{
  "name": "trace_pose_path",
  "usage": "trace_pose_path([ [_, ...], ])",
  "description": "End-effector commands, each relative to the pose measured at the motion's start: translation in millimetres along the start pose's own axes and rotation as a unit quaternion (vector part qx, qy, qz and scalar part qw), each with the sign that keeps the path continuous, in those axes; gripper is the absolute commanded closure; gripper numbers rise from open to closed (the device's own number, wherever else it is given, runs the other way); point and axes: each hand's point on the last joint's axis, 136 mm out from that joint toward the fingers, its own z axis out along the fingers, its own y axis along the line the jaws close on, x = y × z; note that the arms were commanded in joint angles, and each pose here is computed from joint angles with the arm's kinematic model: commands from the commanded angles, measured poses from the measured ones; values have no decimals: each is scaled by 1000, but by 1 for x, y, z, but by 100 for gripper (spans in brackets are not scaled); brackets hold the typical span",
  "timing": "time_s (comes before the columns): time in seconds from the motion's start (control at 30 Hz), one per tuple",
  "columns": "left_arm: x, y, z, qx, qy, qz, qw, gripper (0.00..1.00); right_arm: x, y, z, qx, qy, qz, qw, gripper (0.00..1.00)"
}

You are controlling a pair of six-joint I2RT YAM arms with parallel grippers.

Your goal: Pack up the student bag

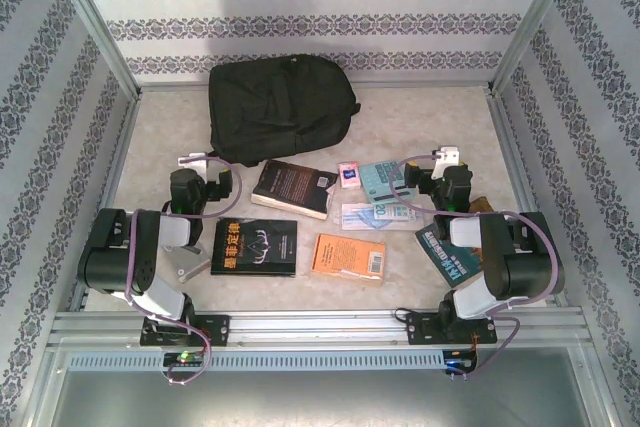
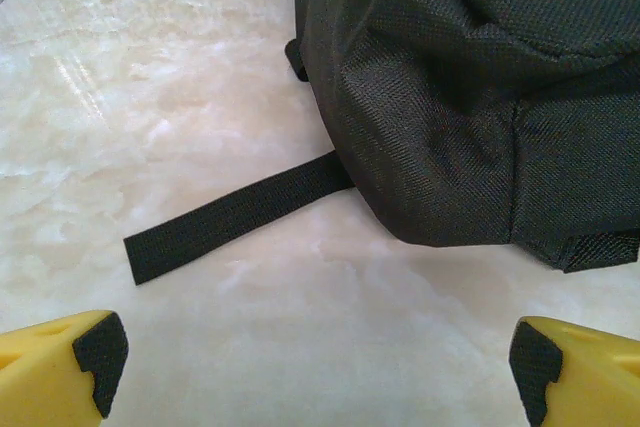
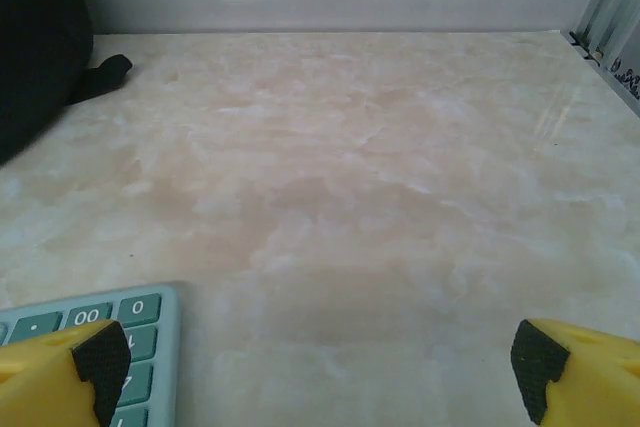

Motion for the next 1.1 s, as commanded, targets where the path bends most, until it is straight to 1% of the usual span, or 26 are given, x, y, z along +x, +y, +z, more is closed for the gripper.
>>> trace_pose_path([
  [0.0, -8, 0, -2, -3, -16, 7, 1000, 1, -7, 2, -1, -8, -9, -3, 1000, 2],
  [0.93, -8, -1, -2, -7, -16, 10, 1000, 1, -7, 3, -1, -5, -9, -6, 1000, 2],
  [1.07, -9, 0, -5, -20, -25, 14, 999, 1, -7, 3, -2, -7, -12, -4, 1000, 2],
])
